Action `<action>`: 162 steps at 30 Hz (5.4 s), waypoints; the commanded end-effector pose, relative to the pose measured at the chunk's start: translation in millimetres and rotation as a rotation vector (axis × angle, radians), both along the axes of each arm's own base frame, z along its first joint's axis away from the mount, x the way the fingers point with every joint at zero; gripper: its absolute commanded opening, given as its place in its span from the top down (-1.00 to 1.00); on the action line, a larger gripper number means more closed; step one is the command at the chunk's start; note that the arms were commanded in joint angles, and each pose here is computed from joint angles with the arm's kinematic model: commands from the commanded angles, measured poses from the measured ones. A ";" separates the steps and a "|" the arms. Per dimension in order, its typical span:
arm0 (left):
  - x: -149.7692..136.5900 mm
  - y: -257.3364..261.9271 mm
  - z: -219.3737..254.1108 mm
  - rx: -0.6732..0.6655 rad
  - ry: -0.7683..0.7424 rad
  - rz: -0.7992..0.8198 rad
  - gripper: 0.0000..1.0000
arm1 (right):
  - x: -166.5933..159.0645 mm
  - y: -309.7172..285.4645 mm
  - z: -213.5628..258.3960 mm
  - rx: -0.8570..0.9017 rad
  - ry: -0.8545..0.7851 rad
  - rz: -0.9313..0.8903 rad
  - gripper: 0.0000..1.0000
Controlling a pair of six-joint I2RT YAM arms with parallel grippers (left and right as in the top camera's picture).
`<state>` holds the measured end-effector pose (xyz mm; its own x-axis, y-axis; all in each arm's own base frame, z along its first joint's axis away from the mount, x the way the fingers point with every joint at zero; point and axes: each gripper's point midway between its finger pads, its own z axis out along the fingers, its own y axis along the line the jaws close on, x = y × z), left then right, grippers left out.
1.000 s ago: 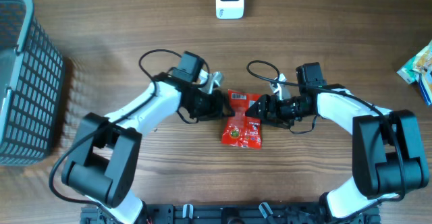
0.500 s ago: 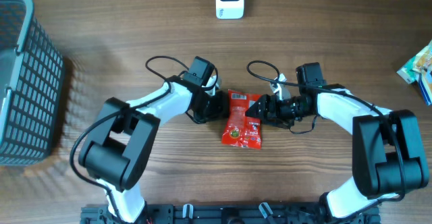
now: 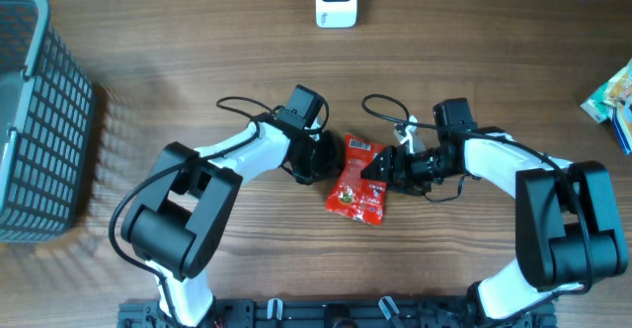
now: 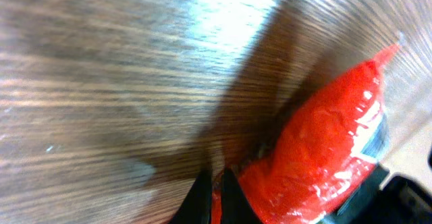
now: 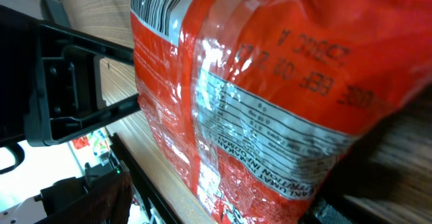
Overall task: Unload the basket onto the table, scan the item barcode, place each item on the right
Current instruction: 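Hold the candy bag with both grippers and lift it, then release the left gripper and raise the bag with the right gripper toward the scanner, then carry the candy bag with the right gripper to the right edge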
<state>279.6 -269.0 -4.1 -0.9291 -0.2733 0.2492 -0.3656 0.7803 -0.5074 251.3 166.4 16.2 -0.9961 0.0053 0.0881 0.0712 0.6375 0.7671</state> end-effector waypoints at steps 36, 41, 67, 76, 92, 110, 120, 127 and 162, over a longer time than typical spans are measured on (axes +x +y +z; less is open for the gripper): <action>-38.1 -18.0 -28.6 0.149 0.217 0.269 0.92 | -42.7 -29.5 -40.3 0.081 0.209 -0.238 -0.23; -41.3 -22.2 -26.2 0.128 0.237 0.260 0.92 | -34.2 -24.6 -32.4 0.139 0.173 -0.236 -0.03; 53.8 125.6 16.3 0.295 -0.160 0.213 0.52 | 78.1 -70.5 58.2 -0.421 -0.342 -0.219 0.91; 58.8 179.6 9.9 0.476 -0.158 0.309 -1.00 | 171.2 -89.6 166.4 -1.005 -0.914 -0.319 0.91; 60.6 179.2 10.3 0.473 -0.164 0.314 -1.00 | 312.0 8.2 203.8 -1.903 -1.889 0.297 0.91; 60.6 179.2 10.3 0.473 -0.164 0.314 -1.00 | 378.1 67.0 130.2 -1.682 -1.902 0.553 0.91; 60.7 179.2 10.3 0.473 -0.164 0.314 -1.00 | 387.9 -14.3 159.3 -1.913 -1.730 0.274 0.91; 60.6 179.2 10.3 0.473 -0.164 0.313 -1.00 | 341.3 -270.1 142.5 -2.256 -0.868 -0.314 0.92; 60.6 179.2 10.3 0.473 -0.164 0.314 -1.00 | 196.4 -469.9 97.9 -2.420 -0.026 -0.424 -0.81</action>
